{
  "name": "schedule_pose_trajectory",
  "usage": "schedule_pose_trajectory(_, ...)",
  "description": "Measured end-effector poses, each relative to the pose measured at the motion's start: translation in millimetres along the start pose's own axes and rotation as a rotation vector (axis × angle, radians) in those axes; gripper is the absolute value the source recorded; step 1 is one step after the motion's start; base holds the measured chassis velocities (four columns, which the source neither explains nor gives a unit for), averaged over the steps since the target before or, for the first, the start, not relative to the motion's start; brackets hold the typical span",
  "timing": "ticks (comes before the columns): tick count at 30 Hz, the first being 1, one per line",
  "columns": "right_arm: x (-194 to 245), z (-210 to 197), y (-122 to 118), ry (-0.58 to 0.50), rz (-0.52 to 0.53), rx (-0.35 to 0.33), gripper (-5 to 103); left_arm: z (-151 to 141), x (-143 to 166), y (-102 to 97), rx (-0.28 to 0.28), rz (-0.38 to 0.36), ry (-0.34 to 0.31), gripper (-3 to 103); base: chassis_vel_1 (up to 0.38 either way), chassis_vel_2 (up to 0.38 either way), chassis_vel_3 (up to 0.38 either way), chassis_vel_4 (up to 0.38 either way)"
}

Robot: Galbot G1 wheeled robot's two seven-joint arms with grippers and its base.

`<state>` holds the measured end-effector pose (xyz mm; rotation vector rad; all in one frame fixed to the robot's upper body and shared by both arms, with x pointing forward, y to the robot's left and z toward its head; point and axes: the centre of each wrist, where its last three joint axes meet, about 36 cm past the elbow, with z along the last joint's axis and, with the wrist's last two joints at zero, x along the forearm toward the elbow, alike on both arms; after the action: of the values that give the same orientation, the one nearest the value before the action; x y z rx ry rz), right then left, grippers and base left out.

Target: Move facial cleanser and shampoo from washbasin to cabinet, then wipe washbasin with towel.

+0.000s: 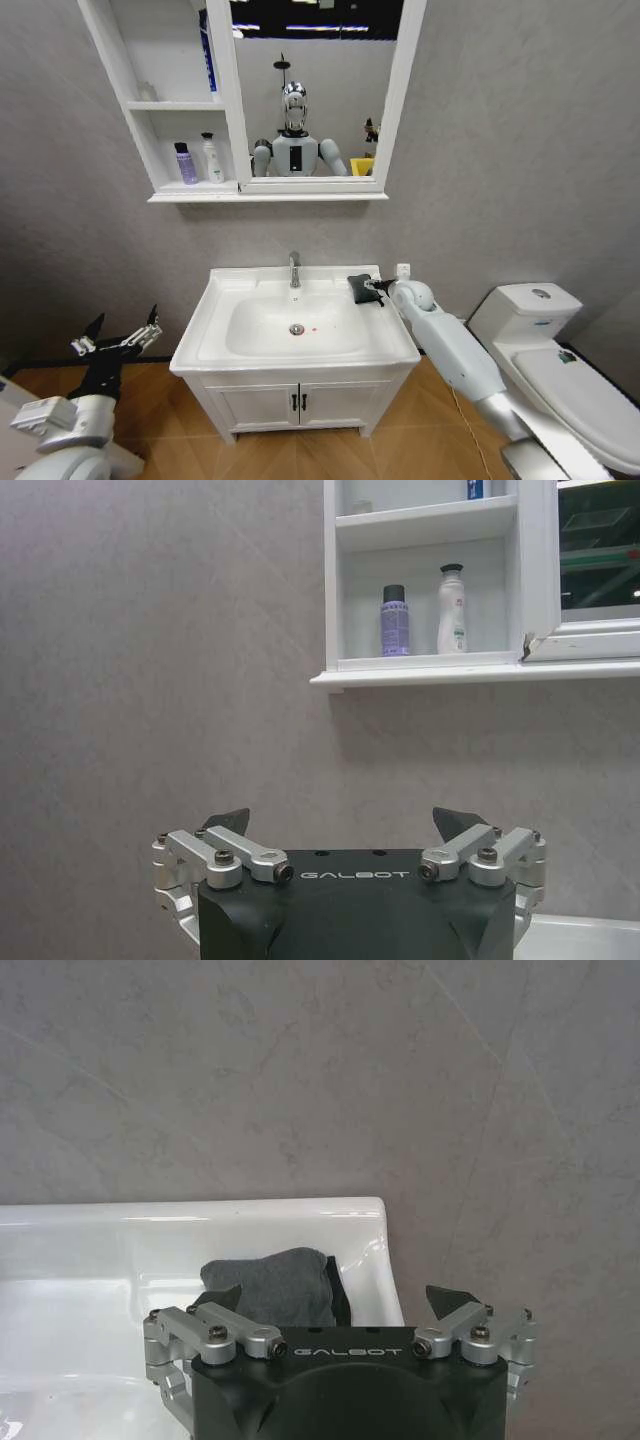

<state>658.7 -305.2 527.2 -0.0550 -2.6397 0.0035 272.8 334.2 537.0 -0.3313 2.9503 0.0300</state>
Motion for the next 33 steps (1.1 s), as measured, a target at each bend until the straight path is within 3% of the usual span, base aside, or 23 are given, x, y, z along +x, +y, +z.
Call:
schedule_pose_trajectory(6,-15,-6,5,0.013,-0.023,-0.006,100,-2,-2,-2.0,0.001,-0.006,-0.003,100,0.000,0.000,0.000,0.000)
schedule_pose_trajectory(15,-37,6,35,0.069,-0.031,-0.009,100,-4,-4,-4.5,0.007,-0.009,-0.006,100,0.000,0.000,0.000,0.000)
schedule_pose_trajectory(28,-49,23,24,0.075,0.011,0.032,102,-9,-3,-8.3,0.023,-0.007,-0.007,100,0.000,0.000,0.000,0.000)
schedule_pose_trajectory(30,-50,24,26,0.075,0.006,0.031,93,-13,-2,-11.5,0.030,-0.002,-0.009,100,0.000,0.000,0.000,0.000)
schedule_pose_trajectory(33,-51,25,27,0.076,0.006,0.030,89,-15,-1,-13.0,0.031,0.002,-0.011,100,0.000,0.000,0.000,0.000)
